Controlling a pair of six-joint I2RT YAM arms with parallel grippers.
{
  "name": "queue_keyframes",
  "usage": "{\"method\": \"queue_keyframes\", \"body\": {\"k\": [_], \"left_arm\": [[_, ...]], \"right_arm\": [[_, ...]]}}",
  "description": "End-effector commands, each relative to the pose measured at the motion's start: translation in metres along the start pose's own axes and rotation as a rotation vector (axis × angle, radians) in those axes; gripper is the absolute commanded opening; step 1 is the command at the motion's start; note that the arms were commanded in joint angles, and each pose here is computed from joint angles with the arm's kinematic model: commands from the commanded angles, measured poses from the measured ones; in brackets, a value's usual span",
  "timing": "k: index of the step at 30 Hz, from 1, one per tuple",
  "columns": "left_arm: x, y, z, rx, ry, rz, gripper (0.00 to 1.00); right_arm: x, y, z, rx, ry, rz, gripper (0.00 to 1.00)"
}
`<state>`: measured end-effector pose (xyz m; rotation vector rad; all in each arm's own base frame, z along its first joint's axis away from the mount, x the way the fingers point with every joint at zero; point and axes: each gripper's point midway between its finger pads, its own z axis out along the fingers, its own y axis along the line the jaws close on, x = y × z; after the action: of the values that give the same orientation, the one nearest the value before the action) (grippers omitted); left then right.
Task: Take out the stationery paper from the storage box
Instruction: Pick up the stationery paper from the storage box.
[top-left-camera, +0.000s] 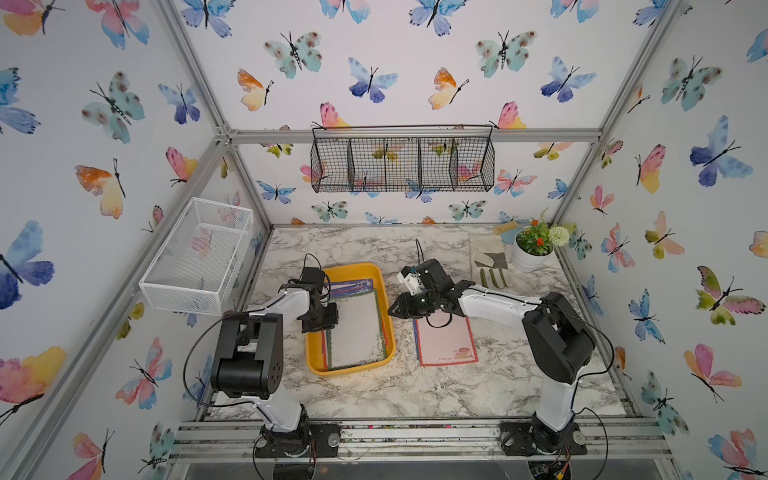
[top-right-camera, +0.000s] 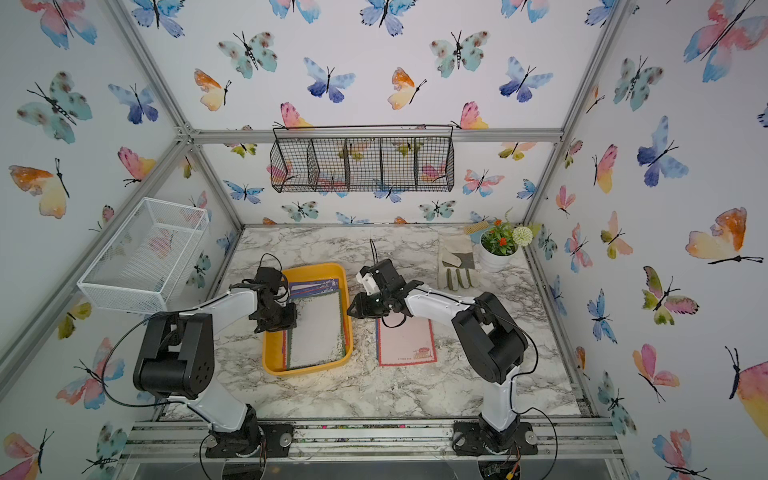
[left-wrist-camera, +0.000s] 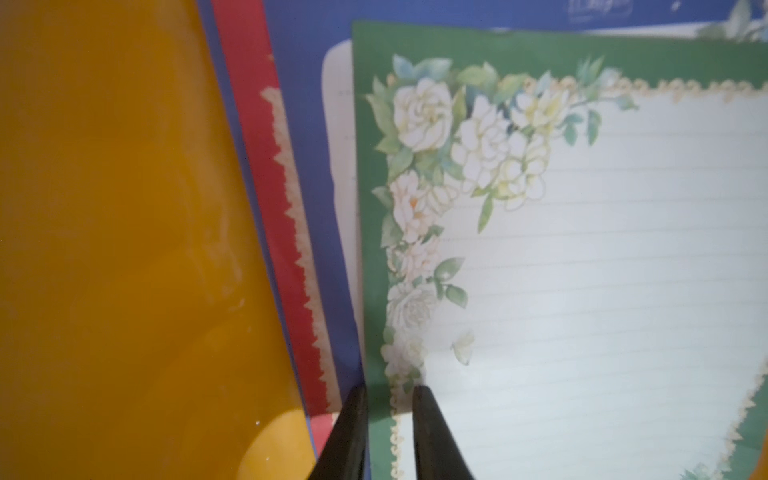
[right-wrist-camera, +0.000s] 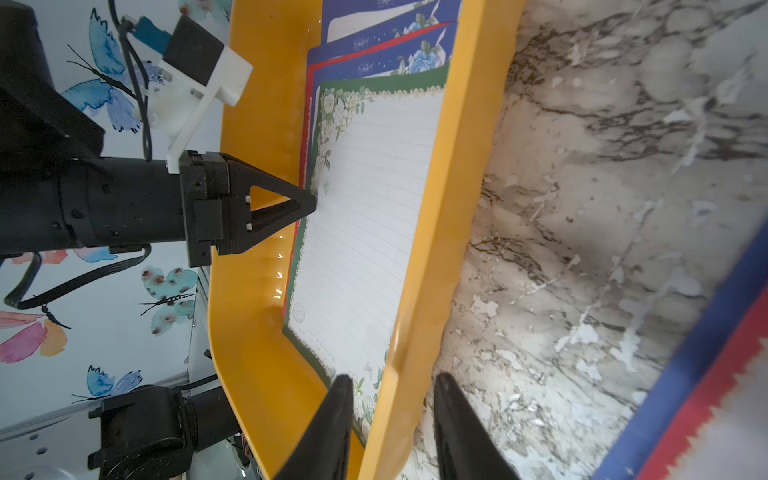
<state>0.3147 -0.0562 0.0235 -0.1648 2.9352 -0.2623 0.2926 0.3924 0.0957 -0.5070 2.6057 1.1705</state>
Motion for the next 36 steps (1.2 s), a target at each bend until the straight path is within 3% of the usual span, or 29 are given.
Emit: {"method": "queue_keyframes", "body": {"k": [1,13,29,36], "left_arm": [[-0.005,-0.009,-0.007,0.052,-0.018,0.009,0.21],[-0.009,-0.028,-0.02,0.157,-0.063,0.019,0.12],[-0.008,-0.045,-0.02,0.313,-0.041,-0.031,0.14],[-0.007,-0.049,-0.019,0.335,-0.035,-0.033,0.14]], "right_arm": [[-0.006,0.008,0.003,-0.037,-0.007,-0.005,0.36],[-0.005,0.007,0.006,-0.046,-0.007,0.004,0.35],[0.0,-0.001,0.016,-0.047,0.011,0.023,0.35],[0.003,-0.007,0.022,-0.044,0.025,0.034,0.28]]}}
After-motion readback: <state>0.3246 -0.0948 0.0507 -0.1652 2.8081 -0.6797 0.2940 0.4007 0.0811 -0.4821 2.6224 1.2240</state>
